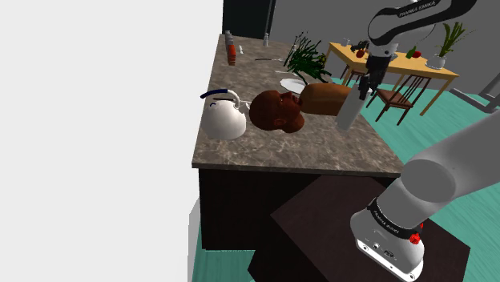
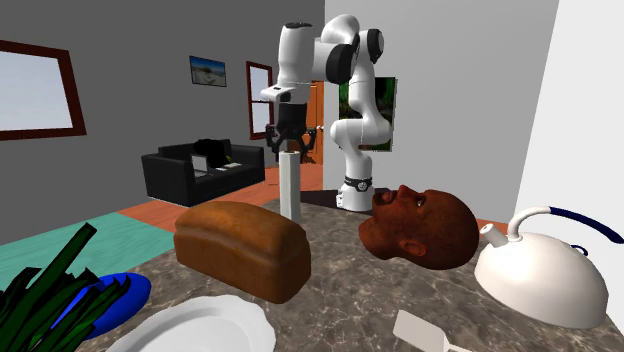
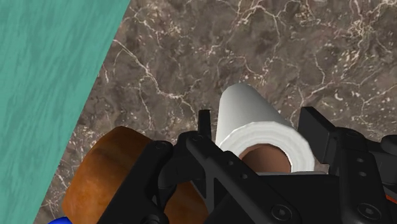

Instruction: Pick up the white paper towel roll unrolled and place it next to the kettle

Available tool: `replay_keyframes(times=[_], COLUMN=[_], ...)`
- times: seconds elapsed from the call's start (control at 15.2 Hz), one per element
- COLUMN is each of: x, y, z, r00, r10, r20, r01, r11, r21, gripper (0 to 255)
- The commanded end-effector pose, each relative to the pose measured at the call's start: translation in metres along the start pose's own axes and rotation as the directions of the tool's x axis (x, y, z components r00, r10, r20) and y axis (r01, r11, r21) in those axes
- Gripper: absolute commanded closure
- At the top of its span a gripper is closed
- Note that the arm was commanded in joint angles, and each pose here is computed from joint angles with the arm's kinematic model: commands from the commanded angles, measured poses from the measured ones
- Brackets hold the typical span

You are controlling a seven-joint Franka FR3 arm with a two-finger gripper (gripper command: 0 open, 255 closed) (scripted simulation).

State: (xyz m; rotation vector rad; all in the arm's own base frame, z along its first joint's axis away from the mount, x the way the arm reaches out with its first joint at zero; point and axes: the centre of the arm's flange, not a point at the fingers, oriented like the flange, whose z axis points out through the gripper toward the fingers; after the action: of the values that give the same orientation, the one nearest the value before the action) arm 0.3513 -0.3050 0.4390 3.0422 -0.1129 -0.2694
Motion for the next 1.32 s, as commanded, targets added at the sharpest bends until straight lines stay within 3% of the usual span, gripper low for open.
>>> replay_keyframes(times=[0.0, 1.25], x=[-0.002, -0.019], y=[0.001, 0.010], z=[-0.011, -0.109], r00=[1.000, 1.000], r10=[0.000, 0.000], r20=[0.000, 0.000], r01=[0.000, 0.000], r11=[1.000, 1.000], r21=[0.000, 0.000], gripper=[255, 255])
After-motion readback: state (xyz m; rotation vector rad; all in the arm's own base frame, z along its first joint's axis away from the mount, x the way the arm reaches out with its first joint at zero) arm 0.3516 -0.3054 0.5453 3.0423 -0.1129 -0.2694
